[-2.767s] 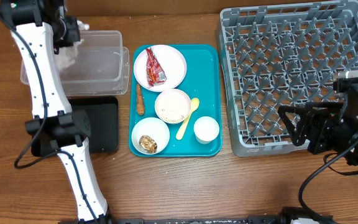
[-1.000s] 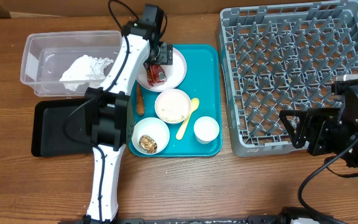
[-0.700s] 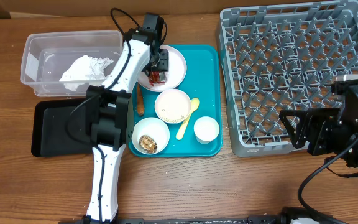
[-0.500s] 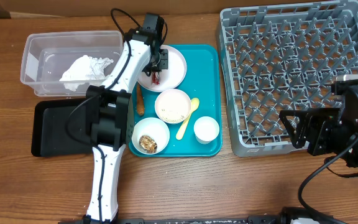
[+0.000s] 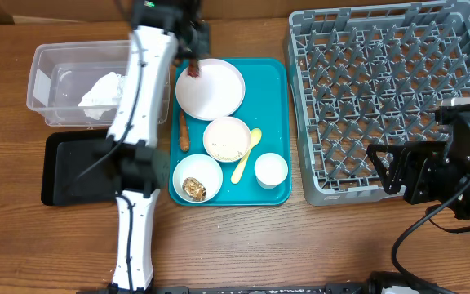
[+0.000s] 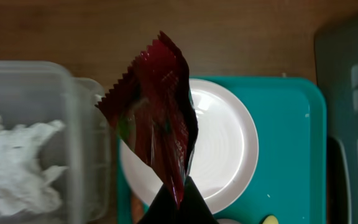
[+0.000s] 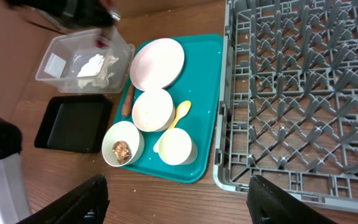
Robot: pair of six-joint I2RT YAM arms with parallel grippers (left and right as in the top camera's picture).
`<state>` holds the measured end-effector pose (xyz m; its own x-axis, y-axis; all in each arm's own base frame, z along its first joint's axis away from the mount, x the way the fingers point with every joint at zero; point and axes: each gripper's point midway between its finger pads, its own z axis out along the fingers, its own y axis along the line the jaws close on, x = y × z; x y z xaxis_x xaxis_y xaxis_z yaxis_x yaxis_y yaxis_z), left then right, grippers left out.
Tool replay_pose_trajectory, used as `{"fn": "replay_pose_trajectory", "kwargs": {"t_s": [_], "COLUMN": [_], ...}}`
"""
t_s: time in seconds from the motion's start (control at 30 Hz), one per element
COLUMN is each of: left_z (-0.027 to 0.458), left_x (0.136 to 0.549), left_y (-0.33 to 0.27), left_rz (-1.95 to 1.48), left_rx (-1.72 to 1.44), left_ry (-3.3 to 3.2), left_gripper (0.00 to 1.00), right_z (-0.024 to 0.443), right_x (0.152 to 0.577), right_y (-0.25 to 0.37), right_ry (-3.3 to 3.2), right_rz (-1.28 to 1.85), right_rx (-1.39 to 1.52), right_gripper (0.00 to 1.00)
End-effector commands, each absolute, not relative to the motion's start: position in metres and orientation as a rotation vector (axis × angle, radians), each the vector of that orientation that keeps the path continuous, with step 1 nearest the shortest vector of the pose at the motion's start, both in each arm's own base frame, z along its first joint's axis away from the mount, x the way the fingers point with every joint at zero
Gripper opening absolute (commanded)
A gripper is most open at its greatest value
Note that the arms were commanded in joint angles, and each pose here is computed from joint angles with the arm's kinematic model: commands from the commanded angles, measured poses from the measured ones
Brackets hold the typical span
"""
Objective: Sort waste into correct bins and load items into the dishwasher
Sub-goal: 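Move the wrapper left and release it into the clear bin, then grasp the rim of the rice bowl with the left gripper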
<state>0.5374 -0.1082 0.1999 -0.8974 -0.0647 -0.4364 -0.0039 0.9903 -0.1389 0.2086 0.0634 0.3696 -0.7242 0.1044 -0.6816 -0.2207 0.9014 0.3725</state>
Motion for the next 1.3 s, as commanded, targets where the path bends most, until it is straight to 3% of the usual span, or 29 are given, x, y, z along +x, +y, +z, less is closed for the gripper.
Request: {"fn": "replay_pose_trajectory", "kwargs": {"t_s": [0.0,0.2,0.27,0.43,0.57,0.77,0.93,1.27], "left_z": [0.232,0.193,0.179,0.146,0.161,0.208,0.229,0.235], "left_x": [0.534,0.514,0.513,0.519,0.531,0.522,0.496,0.474], "left_y": [-0.038,0.042,0.057,0.065,0.045,0.017,-0.032,-0.146], "left_rz": [-0.051,0.101,0.111,0.055,-0.047,-0.111,-0.186,-0.318], "left_rx": [-0.184,-0.386,-0.428,-0.343,-0.16,-0.09,0.102,0.349], "left_ry": [2.622,2.759,2.789,2.846,2.797,2.73,2.754,2.738], "left_gripper": [0.04,0.05,0.11,0.7,0.89,0.9,0.86,0.83], "right_z": [0.373,0.374,0.373,0.37,0.369,0.364,0.362,0.348], "right_x": [0.209,0.211,0.212,0.216,0.22,0.227,0.232,0.24], "right_y": [0.062,0.062,0.062,0.061,0.061,0.061,0.072,0.075], "right_ry": [2.299,2.294,2.298,2.314,2.318,2.344,2.358,2.427], "right_rz": [0.546,0.544,0.546,0.551,0.552,0.562,0.665,0.723], "right_rx": [-0.091,-0.093,-0.091,-0.086,-0.085,-0.076,-0.097,-0.078], "right_gripper": [0.74,0.74,0.74,0.74,0.74,0.75,0.99,1.0]}}
